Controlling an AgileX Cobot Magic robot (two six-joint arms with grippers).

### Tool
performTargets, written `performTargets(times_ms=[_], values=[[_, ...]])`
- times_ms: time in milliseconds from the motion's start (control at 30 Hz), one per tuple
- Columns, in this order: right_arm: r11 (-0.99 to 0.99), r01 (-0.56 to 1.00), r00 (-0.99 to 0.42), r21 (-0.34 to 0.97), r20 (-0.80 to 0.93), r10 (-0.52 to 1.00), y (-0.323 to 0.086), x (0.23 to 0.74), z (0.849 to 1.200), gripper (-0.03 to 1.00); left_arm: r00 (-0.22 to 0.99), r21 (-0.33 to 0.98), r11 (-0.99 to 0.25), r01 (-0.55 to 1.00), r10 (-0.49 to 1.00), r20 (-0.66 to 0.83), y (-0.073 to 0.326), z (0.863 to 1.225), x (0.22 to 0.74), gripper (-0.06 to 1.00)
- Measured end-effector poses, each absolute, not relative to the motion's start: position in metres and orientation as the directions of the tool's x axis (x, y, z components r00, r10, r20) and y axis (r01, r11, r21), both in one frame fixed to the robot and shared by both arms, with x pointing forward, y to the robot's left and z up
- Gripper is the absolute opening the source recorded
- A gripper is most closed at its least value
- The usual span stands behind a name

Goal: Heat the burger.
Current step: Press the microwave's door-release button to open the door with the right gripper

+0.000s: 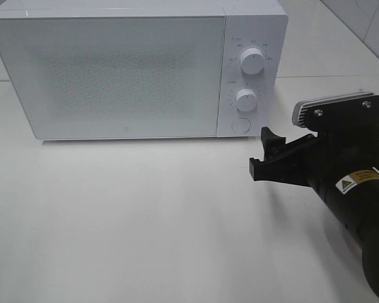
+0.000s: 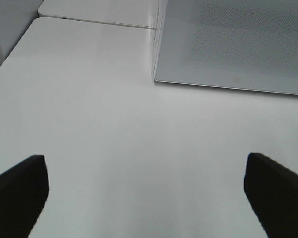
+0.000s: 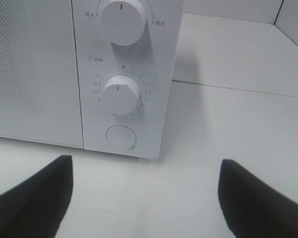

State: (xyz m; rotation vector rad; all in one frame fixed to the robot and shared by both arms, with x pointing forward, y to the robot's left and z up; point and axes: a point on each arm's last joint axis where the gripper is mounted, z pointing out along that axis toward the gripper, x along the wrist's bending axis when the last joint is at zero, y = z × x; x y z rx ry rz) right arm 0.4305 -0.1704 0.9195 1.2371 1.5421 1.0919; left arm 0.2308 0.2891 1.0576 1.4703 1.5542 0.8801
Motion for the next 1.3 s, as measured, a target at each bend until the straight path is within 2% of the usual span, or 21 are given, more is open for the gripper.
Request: performTargets(times_ms=[467,667,800,833,867,933,1000,1033,1067,1133,1200,1233,1300], values=[[0.136,0.269,-0.137,0.954,-0.102,0.985,-0.1663,0.4263,0.9102,0.76,0.001,0.897,0.080,0.435,0.996,-0.090,0.2891,1.0576,0.2308,0.99],[0.009,0.285,-0.095,0.958,0.019,0.995,-0.1669,0.4263,0.9101,0.74,0.001,0.897,0.080,0.435,0.996,-0.090,0.2891,1.0576,0.2308,0.99],[-0.226,0.299,-0.025,0.927,0.244,0.969,-0.1669,0.4263,0.9101,0.68,0.001,0.897,0.080,0.435,0.996,-0.090,0.2891,1.0576,0.2308,0.99],[-0.226,0.299,-0.025,0.927,0.244,0.969,-0.1669,0.4263,0.9101,0.68,0.001,0.897,0.080,0.435,0.996,-0.090,0.2891,1.0576,0.2308,0.99],[-0.340,0.300,0.011,0.891,0.354,0.935,-0.1669,0.4263,0.9101,0.65,0.001,0.897,0.080,0.435,0.996,-0.090,0.2891,1.0576,0.2308,0.99],[-0.387,0.299,0.026,0.872,0.398,0.917,-0.1669,0.4263,0.9101,0.64,0.001,0.897,0.080,0.435,0.996,-0.090,0.2891,1.0576,0.2308,0.99],[-0.538,0.290,0.077,0.791,0.541,0.837,-0.1669,0.4263,0.9101,0.59,0.001,0.897,0.080,0.435,0.996,-0.090,0.2891,1.0576,0.2308,0.99],[-0.538,0.290,0.077,0.791,0.541,0.837,-0.1669,0.4263,0.9101,0.59,0.001,0.897,0.080,0.435,0.996,-0.090,0.2891,1.0576,0.2308,0.99],[-0.637,0.279,0.112,0.719,0.634,0.765,-0.1669,0.4263,0.9101,0.56,0.001,0.897,0.080,0.435,0.996,-0.090,0.2891,1.0576,0.2308,0.99],[-0.681,0.271,0.129,0.680,0.676,0.726,-0.1669,0.4263,0.9101,0.54,0.001,0.897,0.080,0.435,0.996,-0.090,0.2891,1.0576,0.2308,0.99],[-0.785,0.248,0.169,0.567,0.773,0.612,-0.1669,0.4263,0.9101,0.49,0.001,0.897,0.080,0.435,0.996,-0.090,0.2891,1.0576,0.2308,0.99],[-0.785,0.248,0.169,0.567,0.773,0.612,-0.1669,0.4263,0.9101,0.49,0.001,0.897,0.080,0.435,0.996,-0.090,0.2891,1.0576,0.2308,0.99],[-0.871,0.218,0.206,0.441,0.851,0.483,-0.1670,0.4263,0.9101,0.38,0.001,0.897,0.080,0.435,0.996,-0.090,0.2891,1.0576,0.2308,0.99]])
